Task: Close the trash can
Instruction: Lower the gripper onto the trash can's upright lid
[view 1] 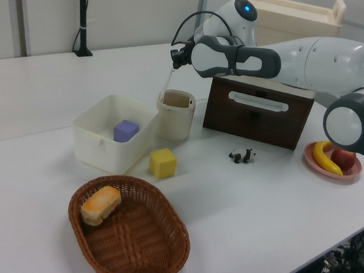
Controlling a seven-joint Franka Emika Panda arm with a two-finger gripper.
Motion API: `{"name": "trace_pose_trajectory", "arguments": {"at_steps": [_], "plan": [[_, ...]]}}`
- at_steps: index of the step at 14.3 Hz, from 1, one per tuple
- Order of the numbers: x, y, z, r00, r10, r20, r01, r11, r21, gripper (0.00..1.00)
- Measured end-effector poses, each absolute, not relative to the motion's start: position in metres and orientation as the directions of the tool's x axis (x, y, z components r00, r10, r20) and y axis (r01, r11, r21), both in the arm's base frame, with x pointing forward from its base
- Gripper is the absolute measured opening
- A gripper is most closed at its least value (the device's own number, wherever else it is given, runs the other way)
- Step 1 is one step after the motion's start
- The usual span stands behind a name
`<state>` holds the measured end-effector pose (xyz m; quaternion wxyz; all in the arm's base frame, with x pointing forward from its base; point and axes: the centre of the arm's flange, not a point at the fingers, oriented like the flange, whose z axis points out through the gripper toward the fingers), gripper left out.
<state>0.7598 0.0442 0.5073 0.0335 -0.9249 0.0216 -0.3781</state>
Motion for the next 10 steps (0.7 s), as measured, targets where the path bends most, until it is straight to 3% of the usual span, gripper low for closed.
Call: {"name": "trace_pose_trajectory", "arguments": {"at_steps": [10], "plan": [[0.7596,0.0506,0.5089,0.709,-0.141,0.691,-0.064,-0.989,-0.136,0.04]]}}
